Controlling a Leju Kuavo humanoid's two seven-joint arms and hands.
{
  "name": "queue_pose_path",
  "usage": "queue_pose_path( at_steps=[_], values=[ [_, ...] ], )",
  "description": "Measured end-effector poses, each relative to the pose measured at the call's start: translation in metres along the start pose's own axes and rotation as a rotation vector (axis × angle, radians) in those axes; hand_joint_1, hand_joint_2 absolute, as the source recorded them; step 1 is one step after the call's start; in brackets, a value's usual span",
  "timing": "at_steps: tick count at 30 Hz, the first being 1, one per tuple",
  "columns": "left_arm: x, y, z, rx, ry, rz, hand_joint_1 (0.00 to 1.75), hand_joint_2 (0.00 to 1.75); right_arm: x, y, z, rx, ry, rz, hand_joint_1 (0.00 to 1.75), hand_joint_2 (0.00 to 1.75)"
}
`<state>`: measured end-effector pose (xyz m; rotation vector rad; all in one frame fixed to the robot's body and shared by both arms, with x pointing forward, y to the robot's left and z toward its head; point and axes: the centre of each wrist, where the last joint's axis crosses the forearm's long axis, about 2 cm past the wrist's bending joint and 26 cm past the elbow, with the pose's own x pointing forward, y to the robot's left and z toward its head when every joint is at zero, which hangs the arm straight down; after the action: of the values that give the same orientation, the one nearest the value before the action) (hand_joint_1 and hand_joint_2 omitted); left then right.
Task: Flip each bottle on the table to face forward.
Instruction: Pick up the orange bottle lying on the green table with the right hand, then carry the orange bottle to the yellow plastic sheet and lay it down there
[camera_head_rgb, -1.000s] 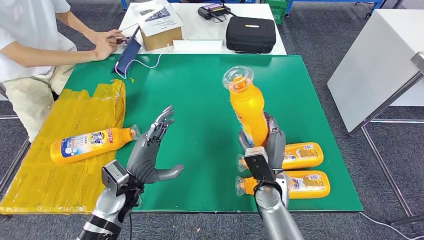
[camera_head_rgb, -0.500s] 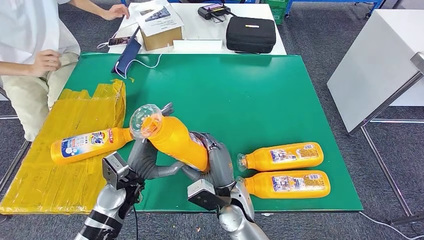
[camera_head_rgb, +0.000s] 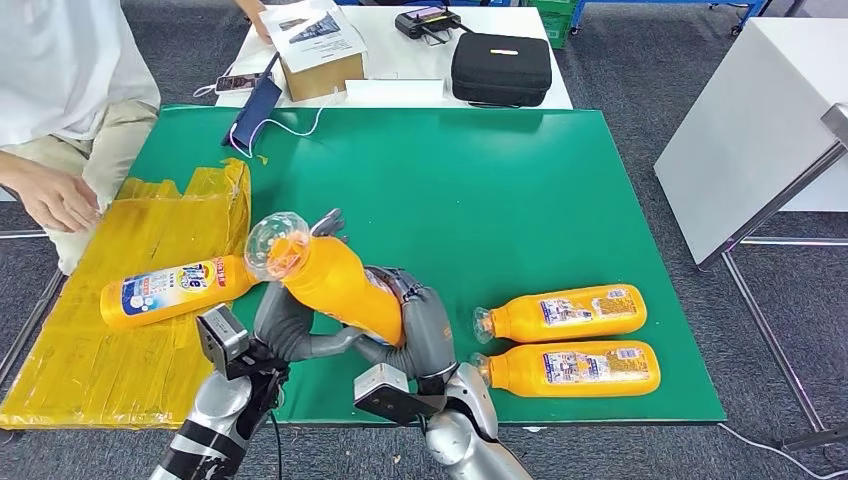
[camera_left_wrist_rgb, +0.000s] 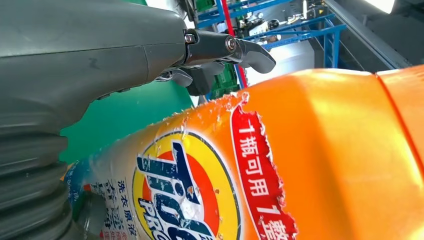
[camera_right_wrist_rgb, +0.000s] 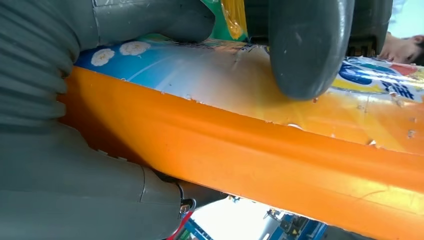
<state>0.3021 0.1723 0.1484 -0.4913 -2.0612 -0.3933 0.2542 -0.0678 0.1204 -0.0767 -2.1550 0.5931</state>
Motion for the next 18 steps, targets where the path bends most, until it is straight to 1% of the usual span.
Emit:
queue_pose_path(
  at_steps=[11,18],
  values=[
    [-0.0007,0.0000,0.0008,0.001,0.001,0.005,0.00,1.75,-0.0016,0.0023,0.0004,0.016,0.004,0.003,1.75,1.75],
    [0.0001,-0.0044,0.0074,0.006,-0.019,0.073,0.00,1.75,-0.0022,0.0081,0.0019,0.054,0.009,0.014,1.74,1.75]
  ],
)
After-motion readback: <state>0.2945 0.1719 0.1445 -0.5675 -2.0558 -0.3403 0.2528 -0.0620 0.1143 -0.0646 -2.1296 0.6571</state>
